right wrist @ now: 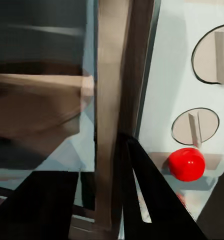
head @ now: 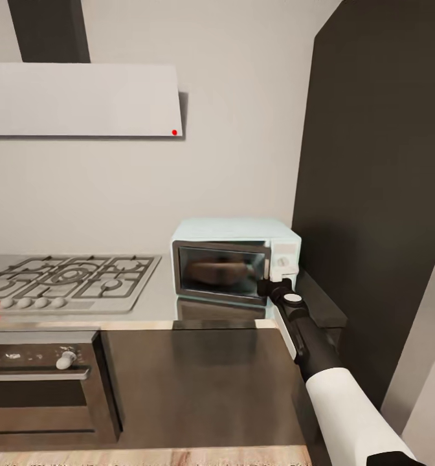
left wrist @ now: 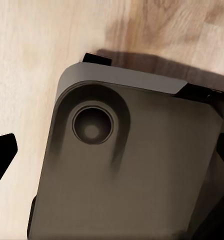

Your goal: In the kitchen, take the popcorn bag from the countertop, put it into the microwave, and heat it until the popcorn is cooked so the cooked popcorn ends up inside the bag.

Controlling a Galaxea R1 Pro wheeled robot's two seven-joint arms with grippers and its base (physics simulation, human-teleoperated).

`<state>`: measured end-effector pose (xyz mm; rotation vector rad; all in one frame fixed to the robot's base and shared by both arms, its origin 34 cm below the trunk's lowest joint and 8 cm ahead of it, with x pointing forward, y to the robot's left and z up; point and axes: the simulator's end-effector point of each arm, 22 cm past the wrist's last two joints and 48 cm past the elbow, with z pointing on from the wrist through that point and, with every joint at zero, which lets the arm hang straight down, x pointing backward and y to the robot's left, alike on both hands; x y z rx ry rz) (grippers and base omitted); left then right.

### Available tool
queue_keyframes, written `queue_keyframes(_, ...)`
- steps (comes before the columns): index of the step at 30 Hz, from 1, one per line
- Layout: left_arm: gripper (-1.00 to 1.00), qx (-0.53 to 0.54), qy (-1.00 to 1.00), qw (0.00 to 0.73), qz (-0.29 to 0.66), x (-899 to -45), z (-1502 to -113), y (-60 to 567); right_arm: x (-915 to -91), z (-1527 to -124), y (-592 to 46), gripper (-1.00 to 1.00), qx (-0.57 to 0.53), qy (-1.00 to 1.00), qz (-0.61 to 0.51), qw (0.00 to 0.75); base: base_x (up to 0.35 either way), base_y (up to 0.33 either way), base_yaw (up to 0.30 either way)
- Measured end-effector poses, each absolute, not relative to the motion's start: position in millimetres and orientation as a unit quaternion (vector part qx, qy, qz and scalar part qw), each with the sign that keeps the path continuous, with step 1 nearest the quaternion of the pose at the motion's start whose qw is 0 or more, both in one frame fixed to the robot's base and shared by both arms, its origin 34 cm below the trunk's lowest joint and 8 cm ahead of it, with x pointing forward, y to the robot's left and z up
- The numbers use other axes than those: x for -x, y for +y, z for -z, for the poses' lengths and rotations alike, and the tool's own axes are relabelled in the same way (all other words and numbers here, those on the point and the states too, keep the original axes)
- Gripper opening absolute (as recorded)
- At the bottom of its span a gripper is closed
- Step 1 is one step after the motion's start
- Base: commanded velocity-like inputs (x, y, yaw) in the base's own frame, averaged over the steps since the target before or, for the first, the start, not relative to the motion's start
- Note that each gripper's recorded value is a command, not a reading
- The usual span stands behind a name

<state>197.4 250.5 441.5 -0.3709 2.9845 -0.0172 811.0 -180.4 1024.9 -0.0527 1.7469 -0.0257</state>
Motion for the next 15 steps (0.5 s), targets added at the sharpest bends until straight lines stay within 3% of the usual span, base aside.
queue_keyframes(15,1.0,0.123,0.99,0.067,0.005,-198,-442,251,-810,-1025,-169,-1.0,0.026,0.767,0.0,0.641,-0.106,0.0,0.0)
